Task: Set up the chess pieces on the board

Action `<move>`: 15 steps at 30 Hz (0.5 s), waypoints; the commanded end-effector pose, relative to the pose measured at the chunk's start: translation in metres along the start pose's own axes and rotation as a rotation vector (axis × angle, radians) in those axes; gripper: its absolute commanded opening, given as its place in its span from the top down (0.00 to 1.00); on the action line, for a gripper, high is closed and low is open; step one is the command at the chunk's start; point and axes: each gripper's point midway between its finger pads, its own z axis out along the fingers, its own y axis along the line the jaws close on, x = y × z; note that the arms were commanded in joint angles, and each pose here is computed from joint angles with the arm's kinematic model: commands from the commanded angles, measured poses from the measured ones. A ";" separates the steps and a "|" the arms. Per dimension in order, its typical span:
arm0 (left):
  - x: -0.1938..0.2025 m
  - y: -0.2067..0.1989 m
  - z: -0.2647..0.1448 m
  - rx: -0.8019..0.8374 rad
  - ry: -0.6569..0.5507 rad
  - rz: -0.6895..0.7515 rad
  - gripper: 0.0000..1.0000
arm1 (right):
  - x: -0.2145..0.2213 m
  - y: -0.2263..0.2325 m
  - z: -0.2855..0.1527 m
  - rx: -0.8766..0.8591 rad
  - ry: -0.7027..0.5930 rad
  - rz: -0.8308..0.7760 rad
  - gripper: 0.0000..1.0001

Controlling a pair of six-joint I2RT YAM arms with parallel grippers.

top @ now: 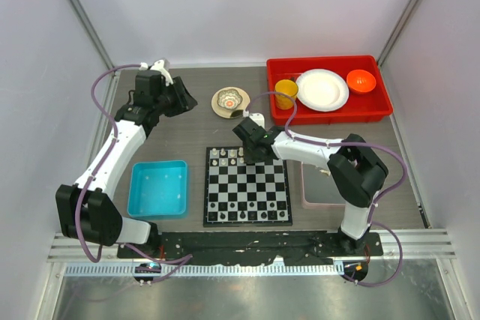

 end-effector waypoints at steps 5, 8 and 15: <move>-0.012 -0.008 -0.003 0.039 -0.046 -0.006 0.51 | -0.022 0.017 -0.021 -0.063 -0.062 0.006 0.71; -0.012 -0.008 -0.003 0.039 -0.046 -0.005 0.51 | -0.030 0.010 -0.032 -0.040 -0.091 0.008 0.71; -0.012 -0.008 -0.003 0.039 -0.046 -0.005 0.51 | -0.049 -0.003 -0.069 -0.015 -0.171 0.013 0.70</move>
